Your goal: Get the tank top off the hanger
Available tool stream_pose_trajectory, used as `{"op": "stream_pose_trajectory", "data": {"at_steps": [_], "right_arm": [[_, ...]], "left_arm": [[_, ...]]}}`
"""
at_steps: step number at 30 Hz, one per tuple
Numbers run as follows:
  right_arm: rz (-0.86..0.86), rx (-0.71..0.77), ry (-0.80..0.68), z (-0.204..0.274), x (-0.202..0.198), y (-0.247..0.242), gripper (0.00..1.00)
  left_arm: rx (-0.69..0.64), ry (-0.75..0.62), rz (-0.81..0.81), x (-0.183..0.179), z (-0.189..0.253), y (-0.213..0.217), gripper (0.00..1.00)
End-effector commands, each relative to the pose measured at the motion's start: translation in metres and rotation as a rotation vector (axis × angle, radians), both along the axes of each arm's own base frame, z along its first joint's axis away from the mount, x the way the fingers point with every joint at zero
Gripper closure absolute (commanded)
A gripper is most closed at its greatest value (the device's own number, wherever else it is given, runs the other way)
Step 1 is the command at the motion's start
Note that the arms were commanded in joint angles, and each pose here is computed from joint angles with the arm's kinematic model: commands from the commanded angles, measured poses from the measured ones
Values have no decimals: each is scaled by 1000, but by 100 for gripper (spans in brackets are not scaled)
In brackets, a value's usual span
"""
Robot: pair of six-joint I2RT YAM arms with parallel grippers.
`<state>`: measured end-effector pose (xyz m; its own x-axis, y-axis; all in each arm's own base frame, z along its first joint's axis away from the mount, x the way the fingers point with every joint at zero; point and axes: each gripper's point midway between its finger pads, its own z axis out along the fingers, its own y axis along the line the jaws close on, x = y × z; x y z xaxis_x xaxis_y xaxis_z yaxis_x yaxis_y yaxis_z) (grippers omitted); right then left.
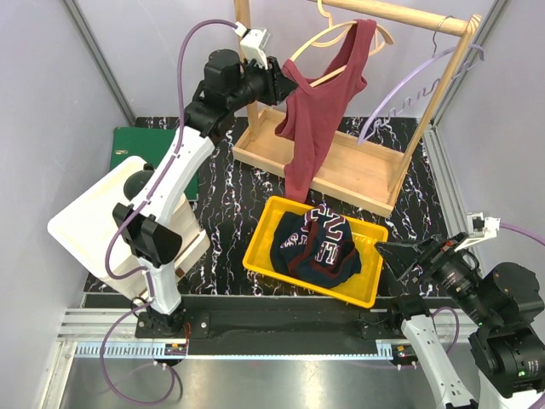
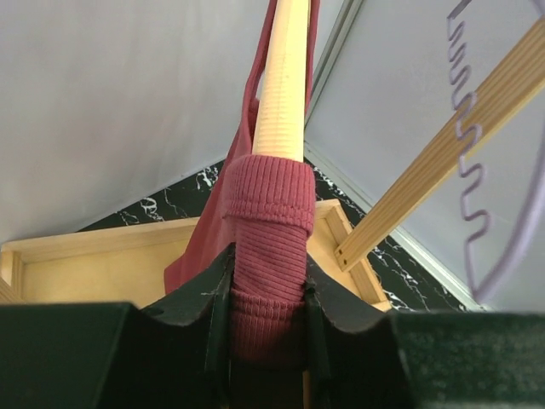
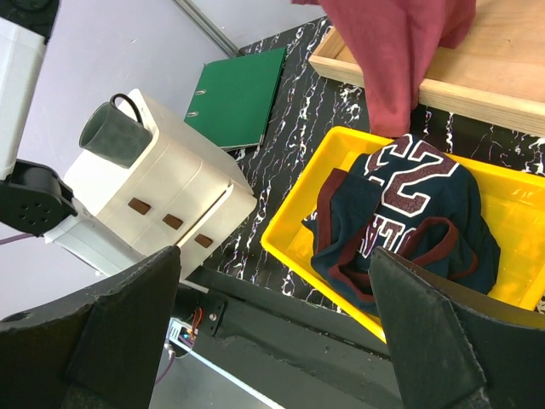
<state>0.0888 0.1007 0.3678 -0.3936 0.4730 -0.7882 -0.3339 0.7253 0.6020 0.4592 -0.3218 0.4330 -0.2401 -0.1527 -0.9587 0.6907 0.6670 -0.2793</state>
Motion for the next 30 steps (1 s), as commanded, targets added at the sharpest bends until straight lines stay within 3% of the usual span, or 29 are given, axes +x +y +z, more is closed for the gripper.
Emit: {"op": "stream_pose_trajectory", "data": {"at_steps": [1, 12, 21, 30], "right_arm": [[1, -11, -4, -1, 3, 0, 0], [6, -23, -8, -1, 4, 0, 0], [1, -42, -4, -1, 21, 1, 0], [30, -56, 1, 2, 41, 7, 0]], "left_arm": [[-134, -171, -14, -55, 104, 24, 100], [-210, -199, -39, -93, 143, 38, 100], [-246, -195, -30, -76, 152, 31, 100], [-420, -234, -70, -68, 190, 21, 100]]}}
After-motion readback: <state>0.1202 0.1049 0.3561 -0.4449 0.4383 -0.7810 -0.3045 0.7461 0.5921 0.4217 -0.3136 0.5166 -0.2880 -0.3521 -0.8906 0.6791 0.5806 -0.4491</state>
